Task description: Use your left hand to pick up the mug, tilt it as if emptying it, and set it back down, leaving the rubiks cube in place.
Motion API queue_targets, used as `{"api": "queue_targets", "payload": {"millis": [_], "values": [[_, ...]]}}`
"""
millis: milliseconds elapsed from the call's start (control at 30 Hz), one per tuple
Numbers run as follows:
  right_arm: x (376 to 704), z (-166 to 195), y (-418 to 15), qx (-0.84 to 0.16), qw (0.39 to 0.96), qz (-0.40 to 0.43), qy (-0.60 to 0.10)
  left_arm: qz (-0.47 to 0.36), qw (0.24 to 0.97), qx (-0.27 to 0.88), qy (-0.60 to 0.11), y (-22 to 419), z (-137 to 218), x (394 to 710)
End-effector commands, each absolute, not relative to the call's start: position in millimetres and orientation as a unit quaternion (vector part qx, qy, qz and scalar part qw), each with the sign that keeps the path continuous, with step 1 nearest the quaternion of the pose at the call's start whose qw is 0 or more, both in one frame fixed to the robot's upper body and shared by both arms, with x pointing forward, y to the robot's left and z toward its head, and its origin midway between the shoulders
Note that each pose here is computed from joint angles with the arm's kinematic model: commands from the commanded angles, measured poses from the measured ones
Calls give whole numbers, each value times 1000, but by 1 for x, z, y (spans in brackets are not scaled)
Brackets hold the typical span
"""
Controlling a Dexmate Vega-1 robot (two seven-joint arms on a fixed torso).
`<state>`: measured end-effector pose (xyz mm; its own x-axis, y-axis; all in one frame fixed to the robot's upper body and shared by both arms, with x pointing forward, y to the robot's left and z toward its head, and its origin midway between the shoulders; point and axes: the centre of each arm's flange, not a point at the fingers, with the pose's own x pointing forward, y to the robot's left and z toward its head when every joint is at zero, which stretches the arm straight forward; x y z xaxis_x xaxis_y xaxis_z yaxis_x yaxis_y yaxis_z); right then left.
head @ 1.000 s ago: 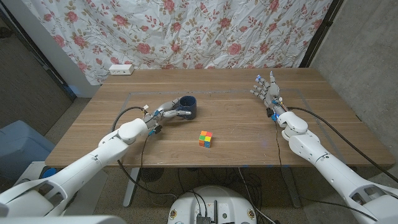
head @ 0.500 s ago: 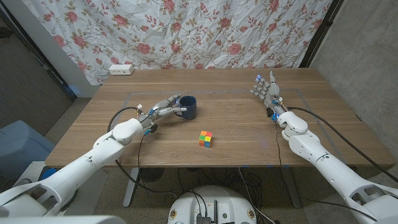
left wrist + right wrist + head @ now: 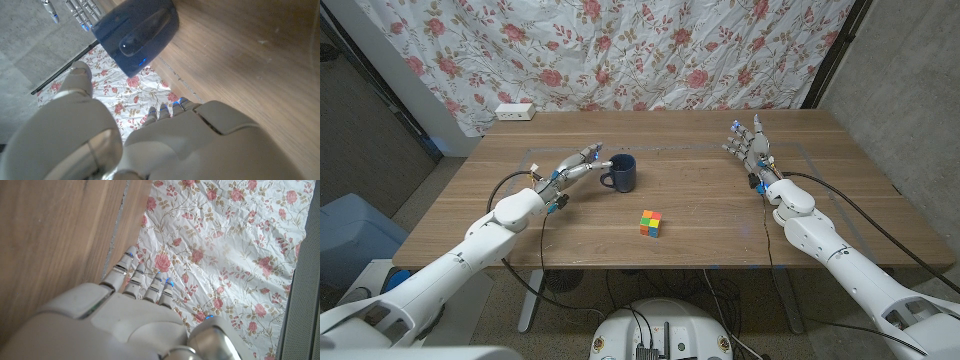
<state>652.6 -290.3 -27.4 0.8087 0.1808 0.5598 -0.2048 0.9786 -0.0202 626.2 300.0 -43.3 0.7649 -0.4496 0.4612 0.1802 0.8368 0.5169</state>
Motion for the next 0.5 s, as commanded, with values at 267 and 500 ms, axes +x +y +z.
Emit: {"api": "queue_targets", "payload": {"millis": [267, 500], "values": [[653, -27, -291, 20, 951, 101, -292, -141, 937, 134, -292, 322, -42, 639], [653, -27, -291, 20, 951, 101, -292, -132, 941, 111, -291, 327, -42, 645]]}}
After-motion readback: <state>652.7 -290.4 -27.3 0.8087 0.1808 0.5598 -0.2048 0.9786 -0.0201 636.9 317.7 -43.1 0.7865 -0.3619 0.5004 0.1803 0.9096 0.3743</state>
